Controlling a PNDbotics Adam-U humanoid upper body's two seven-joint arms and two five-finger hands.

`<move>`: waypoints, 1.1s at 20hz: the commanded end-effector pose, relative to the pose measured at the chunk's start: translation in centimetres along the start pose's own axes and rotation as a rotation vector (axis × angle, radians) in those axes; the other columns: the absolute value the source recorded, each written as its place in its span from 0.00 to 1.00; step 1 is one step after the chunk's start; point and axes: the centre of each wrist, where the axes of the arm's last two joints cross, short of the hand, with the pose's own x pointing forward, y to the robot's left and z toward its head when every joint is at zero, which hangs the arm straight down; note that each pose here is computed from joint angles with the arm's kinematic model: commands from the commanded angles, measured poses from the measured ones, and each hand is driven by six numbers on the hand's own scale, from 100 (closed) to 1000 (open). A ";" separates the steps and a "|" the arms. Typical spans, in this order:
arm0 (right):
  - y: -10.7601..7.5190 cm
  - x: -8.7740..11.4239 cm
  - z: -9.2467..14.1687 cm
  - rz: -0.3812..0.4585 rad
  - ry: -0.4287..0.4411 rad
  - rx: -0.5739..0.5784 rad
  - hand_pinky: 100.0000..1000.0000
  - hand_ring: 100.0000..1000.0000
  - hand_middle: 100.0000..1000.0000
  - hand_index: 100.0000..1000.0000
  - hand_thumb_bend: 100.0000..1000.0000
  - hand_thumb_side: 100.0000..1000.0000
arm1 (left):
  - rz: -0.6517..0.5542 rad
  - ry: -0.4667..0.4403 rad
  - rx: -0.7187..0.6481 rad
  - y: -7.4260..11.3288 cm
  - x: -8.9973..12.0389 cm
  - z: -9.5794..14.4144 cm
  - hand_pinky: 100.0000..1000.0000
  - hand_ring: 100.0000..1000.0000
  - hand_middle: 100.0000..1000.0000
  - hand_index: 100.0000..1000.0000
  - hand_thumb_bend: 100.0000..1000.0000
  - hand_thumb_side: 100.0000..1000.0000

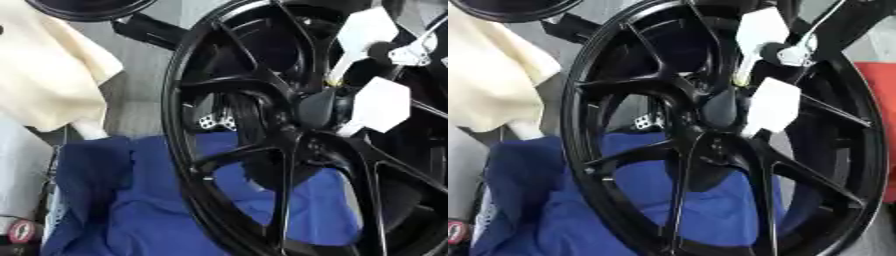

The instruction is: Pull the pin out of the wheel hub.

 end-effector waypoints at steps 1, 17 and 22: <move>-1.9 0.4 1.5 0.035 0.002 -0.060 0.58 0.48 0.14 0.25 0.14 0.00 | -0.007 -0.021 0.001 0.3 0.6 -0.3 0.73 0.73 0.58 0.72 0.00 0.69; -1.8 -12.5 11.8 -0.129 0.655 -0.632 0.54 0.46 0.15 0.25 0.00 0.00 | -0.012 -0.005 0.020 0.6 0.4 0.1 0.73 0.73 0.58 0.72 0.00 0.69; 2.2 -17.7 15.5 -0.144 1.047 -0.727 0.57 0.47 0.18 0.29 0.00 0.00 | -0.015 -0.003 0.028 0.8 0.3 0.2 0.73 0.73 0.58 0.72 0.00 0.68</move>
